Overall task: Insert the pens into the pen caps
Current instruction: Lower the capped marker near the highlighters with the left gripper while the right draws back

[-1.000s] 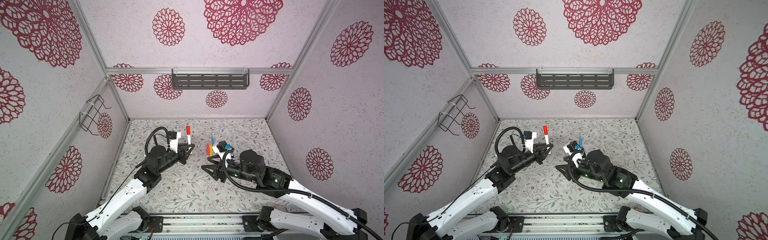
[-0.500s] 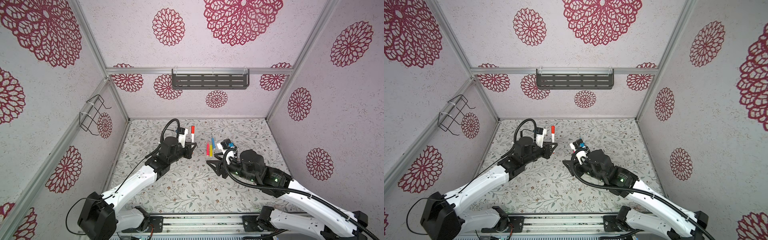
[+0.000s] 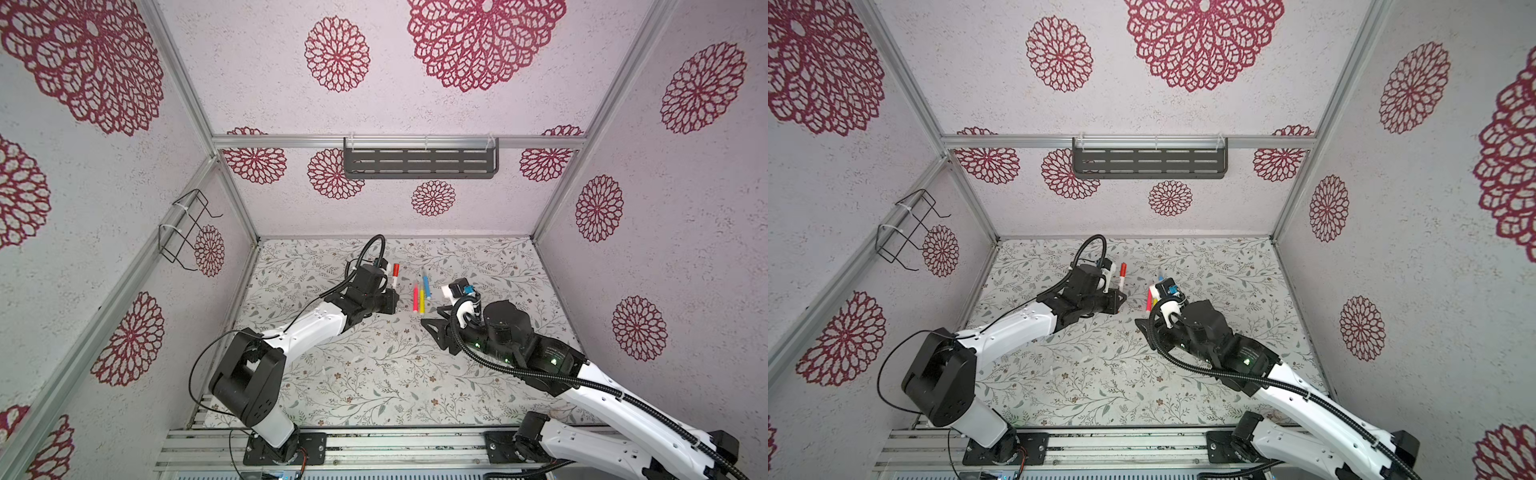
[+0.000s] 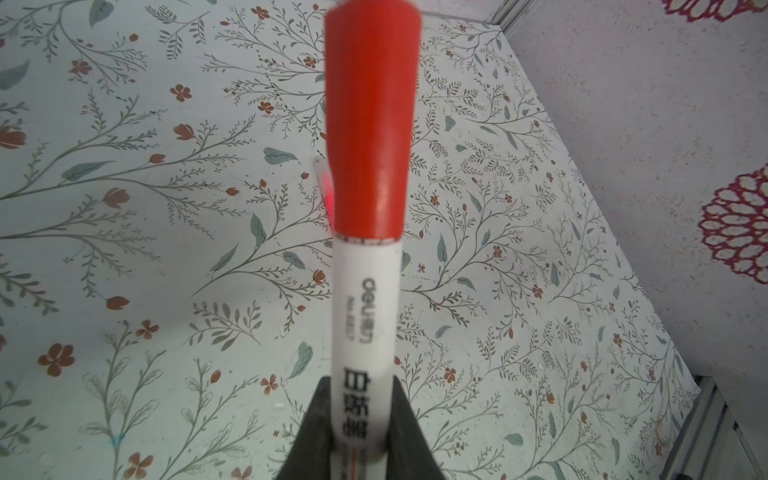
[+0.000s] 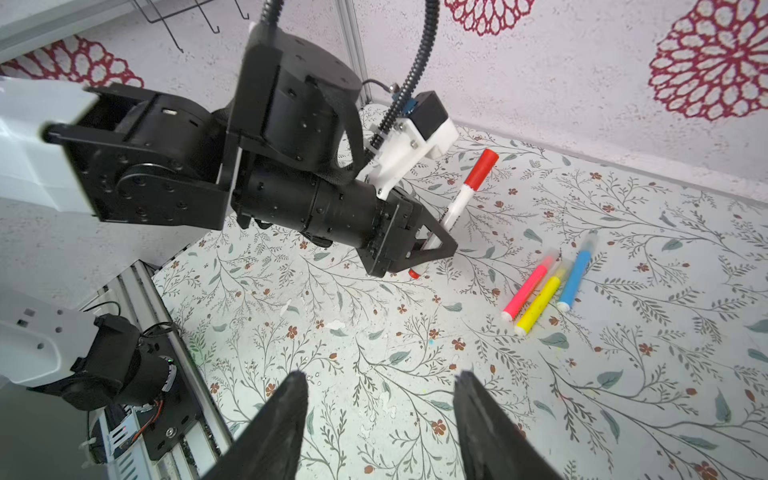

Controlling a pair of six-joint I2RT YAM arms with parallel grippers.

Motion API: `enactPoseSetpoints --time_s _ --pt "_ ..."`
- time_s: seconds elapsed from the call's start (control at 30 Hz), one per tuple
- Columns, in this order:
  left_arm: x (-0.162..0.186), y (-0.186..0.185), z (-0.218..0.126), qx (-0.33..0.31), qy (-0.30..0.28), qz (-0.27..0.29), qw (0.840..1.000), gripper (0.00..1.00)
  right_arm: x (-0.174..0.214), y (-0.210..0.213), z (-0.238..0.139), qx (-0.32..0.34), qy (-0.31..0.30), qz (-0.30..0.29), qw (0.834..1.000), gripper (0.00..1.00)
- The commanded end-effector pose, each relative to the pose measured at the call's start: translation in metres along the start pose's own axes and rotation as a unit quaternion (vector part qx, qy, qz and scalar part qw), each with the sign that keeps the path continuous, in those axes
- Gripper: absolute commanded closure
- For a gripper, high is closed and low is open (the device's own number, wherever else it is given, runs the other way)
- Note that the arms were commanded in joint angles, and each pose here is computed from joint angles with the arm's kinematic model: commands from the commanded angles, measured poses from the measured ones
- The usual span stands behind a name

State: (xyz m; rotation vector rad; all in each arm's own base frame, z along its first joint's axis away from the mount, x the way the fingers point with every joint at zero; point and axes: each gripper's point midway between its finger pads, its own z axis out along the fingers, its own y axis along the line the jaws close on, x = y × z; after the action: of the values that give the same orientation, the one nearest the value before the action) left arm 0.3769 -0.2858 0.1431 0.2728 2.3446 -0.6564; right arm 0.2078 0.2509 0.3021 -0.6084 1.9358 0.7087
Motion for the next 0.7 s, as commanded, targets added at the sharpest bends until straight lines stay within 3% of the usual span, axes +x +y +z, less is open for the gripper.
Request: enactPoseSetpoints --time_s 0.0,0.33,0.67 --pt "-0.002 0.004 0.012 -0.014 0.01 -0.009 1.0 0.99 -0.009 -0.006 -0.008 0.011 -0.02 0.008 1.0 0.41" --pt "0.011 0.018 0.049 -0.034 0.053 -0.037 0.997 0.95 -0.002 -0.015 -0.011 0.021 -0.018 0.013 1.0 0.41" --pt "0.026 0.027 0.065 -0.045 0.085 -0.041 0.995 0.91 0.003 -0.019 -0.014 0.025 -0.024 0.02 0.999 0.41"
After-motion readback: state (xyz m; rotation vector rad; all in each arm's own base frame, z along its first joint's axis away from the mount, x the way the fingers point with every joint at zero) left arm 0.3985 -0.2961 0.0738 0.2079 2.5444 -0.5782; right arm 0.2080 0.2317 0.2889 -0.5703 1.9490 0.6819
